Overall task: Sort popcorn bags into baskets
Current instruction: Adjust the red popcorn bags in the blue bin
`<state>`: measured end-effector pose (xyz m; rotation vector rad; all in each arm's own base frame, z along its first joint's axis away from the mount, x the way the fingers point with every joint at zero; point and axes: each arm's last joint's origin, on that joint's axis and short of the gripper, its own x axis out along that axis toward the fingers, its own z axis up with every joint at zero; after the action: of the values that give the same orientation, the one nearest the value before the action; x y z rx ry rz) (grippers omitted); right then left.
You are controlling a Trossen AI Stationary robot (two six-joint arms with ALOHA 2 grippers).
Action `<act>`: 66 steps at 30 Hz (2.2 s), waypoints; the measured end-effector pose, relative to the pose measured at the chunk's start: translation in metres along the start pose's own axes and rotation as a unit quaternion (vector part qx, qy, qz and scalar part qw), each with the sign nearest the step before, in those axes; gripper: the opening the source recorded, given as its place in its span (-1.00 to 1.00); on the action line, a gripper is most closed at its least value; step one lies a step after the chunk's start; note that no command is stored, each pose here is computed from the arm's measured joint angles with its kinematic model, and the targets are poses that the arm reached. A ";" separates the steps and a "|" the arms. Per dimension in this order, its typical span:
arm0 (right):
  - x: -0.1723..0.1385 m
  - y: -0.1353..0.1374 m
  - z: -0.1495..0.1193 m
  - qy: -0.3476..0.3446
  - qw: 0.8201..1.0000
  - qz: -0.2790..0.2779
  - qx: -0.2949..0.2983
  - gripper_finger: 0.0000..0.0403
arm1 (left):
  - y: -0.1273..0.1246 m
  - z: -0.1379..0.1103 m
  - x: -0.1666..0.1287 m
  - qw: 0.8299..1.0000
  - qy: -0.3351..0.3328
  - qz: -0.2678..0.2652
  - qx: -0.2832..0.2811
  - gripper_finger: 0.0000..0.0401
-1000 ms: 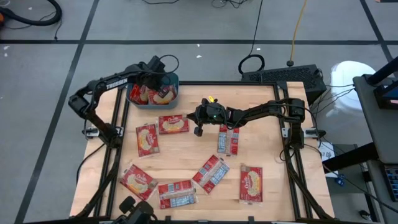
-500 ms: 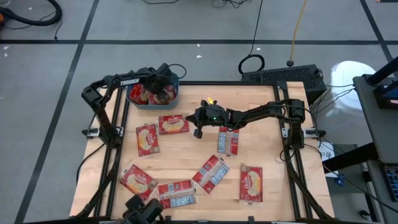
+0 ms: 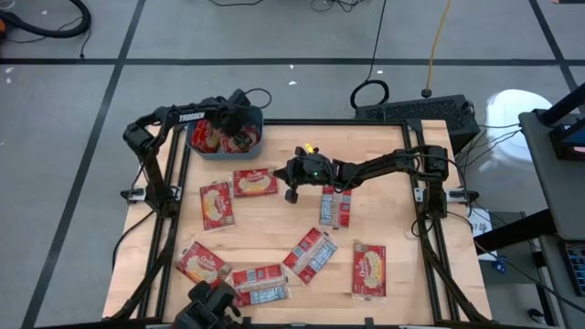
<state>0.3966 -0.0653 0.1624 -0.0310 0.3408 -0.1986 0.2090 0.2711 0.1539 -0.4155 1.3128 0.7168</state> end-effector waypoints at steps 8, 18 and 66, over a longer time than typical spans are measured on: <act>0.000 0.000 0.000 0.001 1.000 0.000 0.000 -0.89 | 0.003 -0.001 0.018 0.999 0.019 -0.024 0.034 -0.59; 0.000 0.000 -0.001 0.004 1.000 0.001 0.000 -0.89 | -0.008 0.002 -0.025 0.998 -0.034 0.044 0.026 -0.98; 0.000 0.007 -0.002 0.011 1.000 0.006 0.002 -0.89 | -0.023 -0.011 -0.044 0.995 -0.079 0.065 0.004 -0.26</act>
<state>0.3970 -0.0585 0.1602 -0.0220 0.3618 -0.1878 0.2126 0.2370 0.1917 -0.2624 1.2000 0.8346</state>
